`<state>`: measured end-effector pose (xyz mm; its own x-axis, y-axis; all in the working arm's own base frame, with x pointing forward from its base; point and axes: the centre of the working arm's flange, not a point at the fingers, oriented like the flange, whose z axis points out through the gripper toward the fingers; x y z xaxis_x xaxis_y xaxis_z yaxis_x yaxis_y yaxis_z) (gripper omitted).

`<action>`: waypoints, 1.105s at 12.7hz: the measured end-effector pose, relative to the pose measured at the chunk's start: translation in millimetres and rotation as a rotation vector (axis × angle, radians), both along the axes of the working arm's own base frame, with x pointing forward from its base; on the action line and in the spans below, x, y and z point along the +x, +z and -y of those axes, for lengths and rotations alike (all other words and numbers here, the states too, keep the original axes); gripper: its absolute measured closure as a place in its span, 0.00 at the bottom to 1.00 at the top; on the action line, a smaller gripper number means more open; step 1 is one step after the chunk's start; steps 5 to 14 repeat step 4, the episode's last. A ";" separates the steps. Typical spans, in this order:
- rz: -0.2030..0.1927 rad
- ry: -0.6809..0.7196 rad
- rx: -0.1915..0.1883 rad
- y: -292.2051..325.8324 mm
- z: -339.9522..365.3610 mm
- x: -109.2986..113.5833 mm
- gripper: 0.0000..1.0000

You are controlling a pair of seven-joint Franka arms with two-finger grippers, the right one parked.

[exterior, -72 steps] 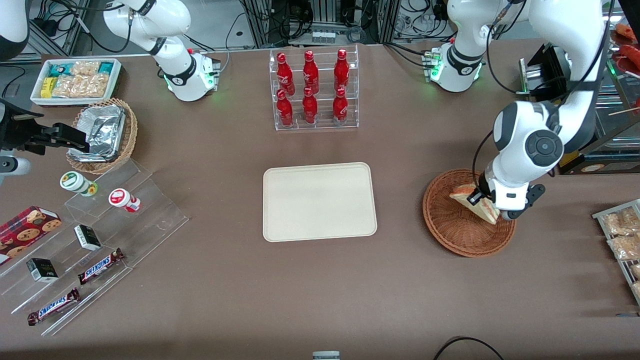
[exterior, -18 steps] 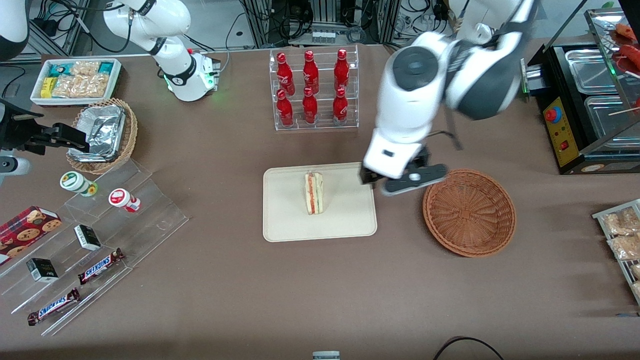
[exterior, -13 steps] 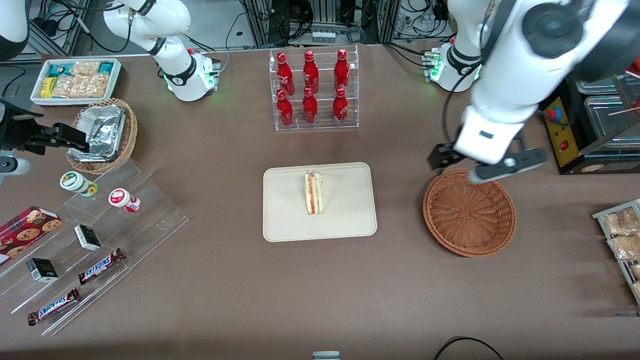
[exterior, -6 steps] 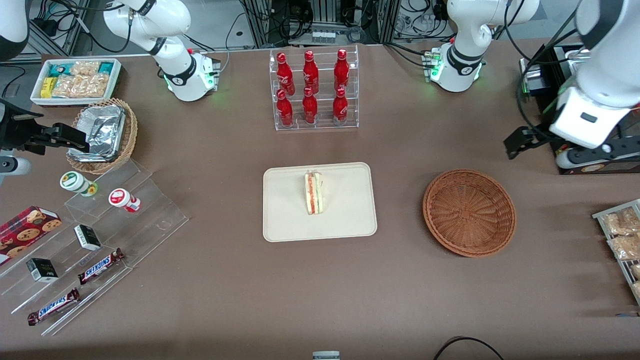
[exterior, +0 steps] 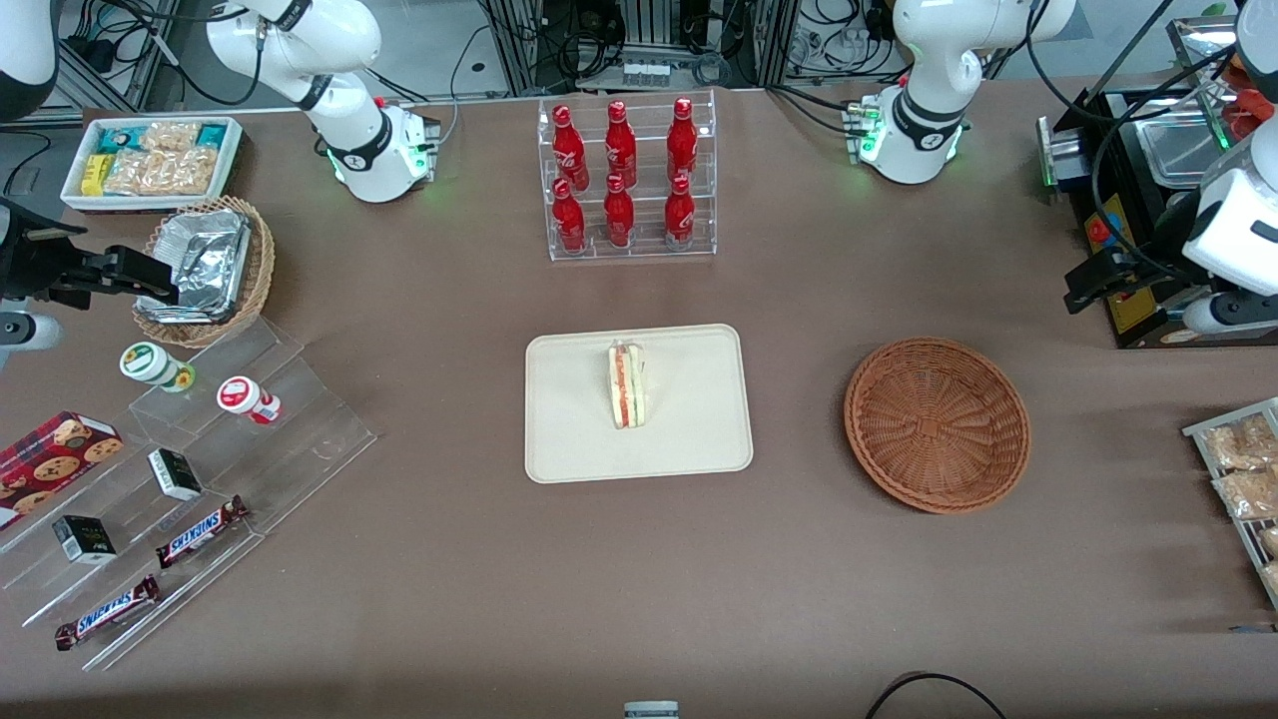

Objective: Place sandwich from basket to tray

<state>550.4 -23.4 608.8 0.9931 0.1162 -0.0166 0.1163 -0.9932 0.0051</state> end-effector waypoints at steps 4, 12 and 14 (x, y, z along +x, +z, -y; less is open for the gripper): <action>0.008 -0.097 -0.003 3.7 1.6 0.2 0.00; 0.008 -0.097 -0.003 3.7 1.6 0.2 0.00; 0.008 -0.097 -0.003 3.7 1.6 0.2 0.00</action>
